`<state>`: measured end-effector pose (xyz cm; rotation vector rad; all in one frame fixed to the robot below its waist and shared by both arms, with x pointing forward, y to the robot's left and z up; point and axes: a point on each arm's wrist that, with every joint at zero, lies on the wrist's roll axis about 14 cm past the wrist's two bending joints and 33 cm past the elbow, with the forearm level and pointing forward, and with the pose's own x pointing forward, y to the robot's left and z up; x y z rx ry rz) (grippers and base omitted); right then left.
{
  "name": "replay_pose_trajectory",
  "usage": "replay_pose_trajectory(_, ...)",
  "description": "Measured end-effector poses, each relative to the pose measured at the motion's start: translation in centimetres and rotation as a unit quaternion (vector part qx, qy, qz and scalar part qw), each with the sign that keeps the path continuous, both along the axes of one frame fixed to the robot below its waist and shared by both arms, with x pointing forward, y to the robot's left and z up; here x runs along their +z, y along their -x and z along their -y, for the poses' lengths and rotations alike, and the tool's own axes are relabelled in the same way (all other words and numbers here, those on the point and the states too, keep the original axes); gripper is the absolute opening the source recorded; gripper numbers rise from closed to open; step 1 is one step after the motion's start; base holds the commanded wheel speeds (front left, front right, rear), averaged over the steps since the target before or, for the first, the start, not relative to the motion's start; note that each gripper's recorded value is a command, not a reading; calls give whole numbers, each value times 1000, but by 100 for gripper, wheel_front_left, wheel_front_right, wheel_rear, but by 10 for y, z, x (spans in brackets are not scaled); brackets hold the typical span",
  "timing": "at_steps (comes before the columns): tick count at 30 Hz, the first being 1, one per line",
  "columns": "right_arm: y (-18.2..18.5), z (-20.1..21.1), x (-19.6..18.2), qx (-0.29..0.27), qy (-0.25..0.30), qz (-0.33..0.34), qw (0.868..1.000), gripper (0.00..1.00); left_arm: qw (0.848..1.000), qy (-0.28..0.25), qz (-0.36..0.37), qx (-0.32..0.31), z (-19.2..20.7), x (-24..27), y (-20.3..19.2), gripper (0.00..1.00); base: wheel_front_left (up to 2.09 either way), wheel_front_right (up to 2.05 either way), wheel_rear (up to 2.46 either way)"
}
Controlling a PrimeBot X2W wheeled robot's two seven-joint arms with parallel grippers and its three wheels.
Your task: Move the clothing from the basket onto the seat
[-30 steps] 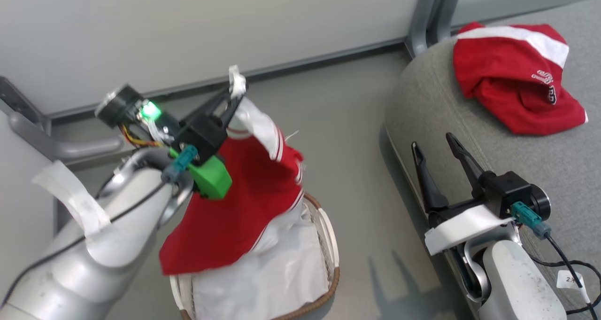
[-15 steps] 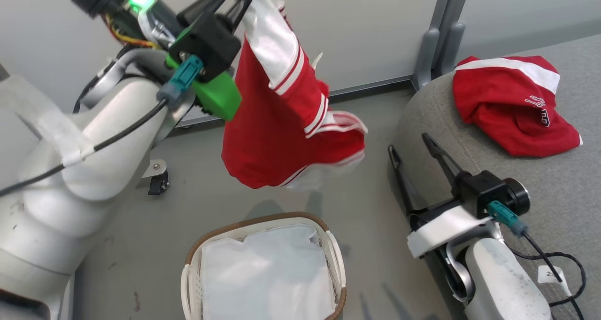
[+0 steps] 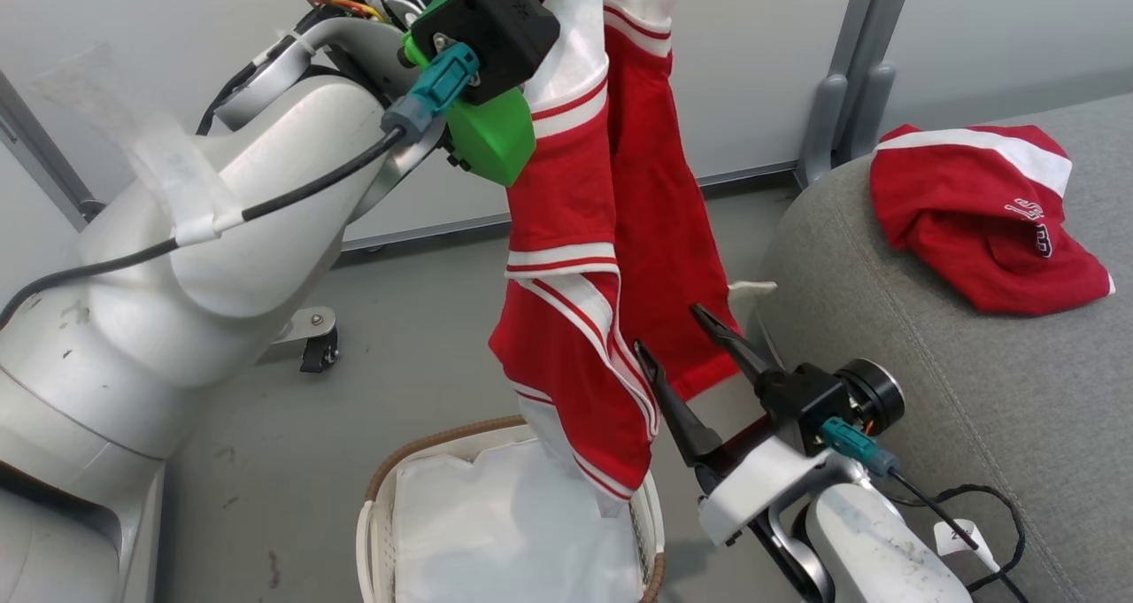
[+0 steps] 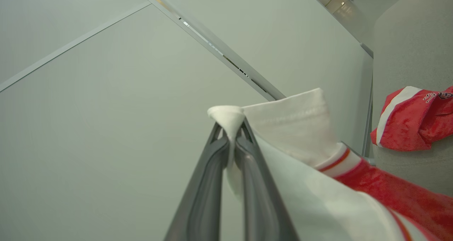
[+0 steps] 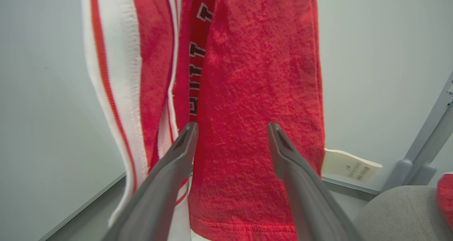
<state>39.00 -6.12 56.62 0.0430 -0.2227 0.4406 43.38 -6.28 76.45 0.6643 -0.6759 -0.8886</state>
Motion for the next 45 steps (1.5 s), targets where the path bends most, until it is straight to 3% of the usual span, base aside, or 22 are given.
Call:
replay_pose_trajectory(13,12,-34,17,57,-27,16,998,100,1000,-1,4,-18,6,6,18,0,0,0,0)
replay_pose_trajectory(22,-6,-47,32,73,-9,34,997,100,999,4,10,-48,24,14,40,0,0,0,0)
replay_pose_trajectory(34,-23,-57,9,82,16,-7,996,100,996,11,7,-85,38,17,66,0,0,0,0)
replay_pose_trajectory(35,-24,-58,8,83,15,-11,996,44,996,15,5,-91,39,19,69,0,0,0,0)
replay_pose_trajectory(36,-25,-59,8,86,15,-12,996,44,995,18,4,-95,41,20,72,0,0,0,0)
replay_pose_trajectory(37,-26,-61,9,88,16,-12,996,16,995,19,4,-97,41,21,73,0,0,0,0)
replay_pose_trajectory(38,-28,-62,10,90,18,-11,996,2,995,20,4,-100,42,21,75,0,0,0,0)
replay_pose_trajectory(45,-34,-61,15,86,17,-6,996,0,995,32,-9,-99,39,23,73,0,0,0,0)
